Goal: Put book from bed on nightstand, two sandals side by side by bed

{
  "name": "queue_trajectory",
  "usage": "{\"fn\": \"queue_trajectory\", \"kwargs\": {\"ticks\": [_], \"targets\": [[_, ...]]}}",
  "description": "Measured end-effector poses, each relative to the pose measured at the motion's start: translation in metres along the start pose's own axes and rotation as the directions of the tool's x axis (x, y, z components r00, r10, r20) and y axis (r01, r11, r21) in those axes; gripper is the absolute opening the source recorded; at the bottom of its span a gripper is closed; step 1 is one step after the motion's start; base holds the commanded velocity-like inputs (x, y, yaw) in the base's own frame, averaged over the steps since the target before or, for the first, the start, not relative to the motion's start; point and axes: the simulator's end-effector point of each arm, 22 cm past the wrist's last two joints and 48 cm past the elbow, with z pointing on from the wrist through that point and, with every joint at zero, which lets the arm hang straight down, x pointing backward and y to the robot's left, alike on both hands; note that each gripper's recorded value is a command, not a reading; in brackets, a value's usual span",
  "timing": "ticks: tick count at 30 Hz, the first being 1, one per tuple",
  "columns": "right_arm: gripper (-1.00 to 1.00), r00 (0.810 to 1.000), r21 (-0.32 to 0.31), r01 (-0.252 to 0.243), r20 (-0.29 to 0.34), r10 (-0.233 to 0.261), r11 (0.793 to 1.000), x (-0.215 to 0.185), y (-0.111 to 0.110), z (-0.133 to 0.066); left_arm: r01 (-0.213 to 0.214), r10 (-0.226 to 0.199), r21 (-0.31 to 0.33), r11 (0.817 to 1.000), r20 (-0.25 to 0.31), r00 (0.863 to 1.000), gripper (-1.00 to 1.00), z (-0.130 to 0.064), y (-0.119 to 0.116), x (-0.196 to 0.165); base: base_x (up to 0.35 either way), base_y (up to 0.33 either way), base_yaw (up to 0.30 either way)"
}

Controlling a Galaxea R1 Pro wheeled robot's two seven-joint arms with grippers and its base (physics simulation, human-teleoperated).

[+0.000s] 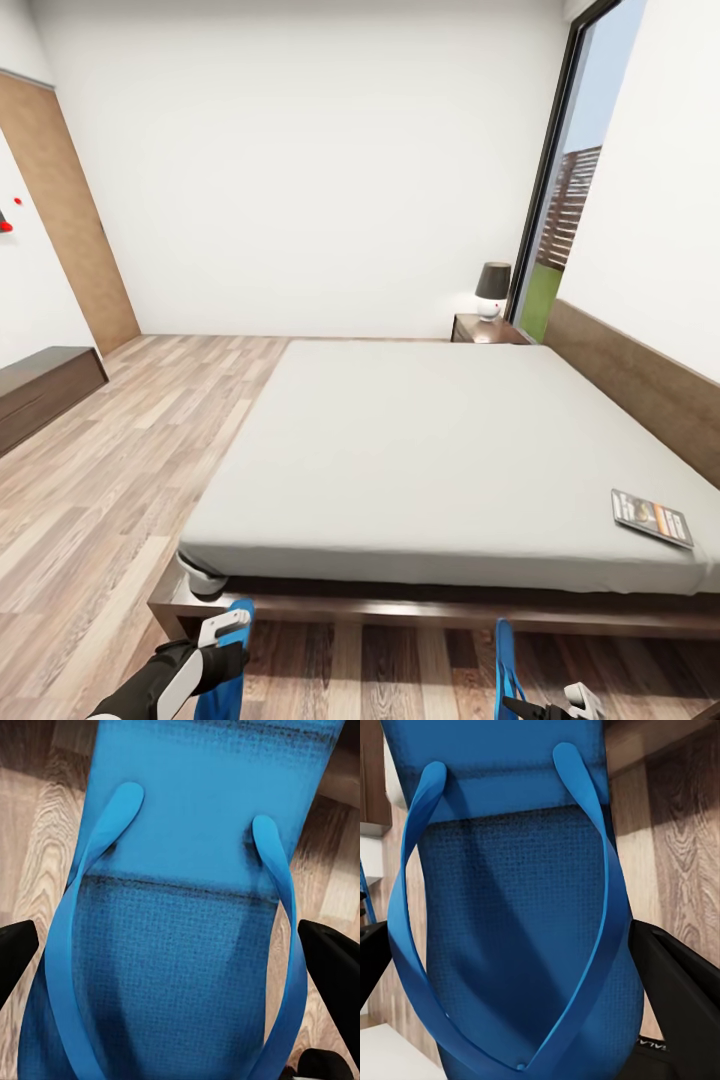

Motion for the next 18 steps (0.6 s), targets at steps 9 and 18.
{"fn": "queue_trajectory", "kwargs": {"ticks": [9, 18], "targets": [[-1.0, 1.0, -0.004, 0.0, 0.0, 0.0, 1.0, 0.003, -0.009, 0.008, 0.001, -0.001, -0.002, 1.0, -0.001, 1.0, -1.0, 0.012, 0.003, 0.004, 0.0, 0.0, 0.0], [-1.0, 1.0, 0.055, 0.0, 0.001, 0.0, 0.998, 0.007, -0.032, 0.016, 0.0, 0.0, -0.001, 1.0, -0.001, 1.0, -1.0, 0.025, 0.004, 0.008, 0.0, 0.0, 0.0]]}}
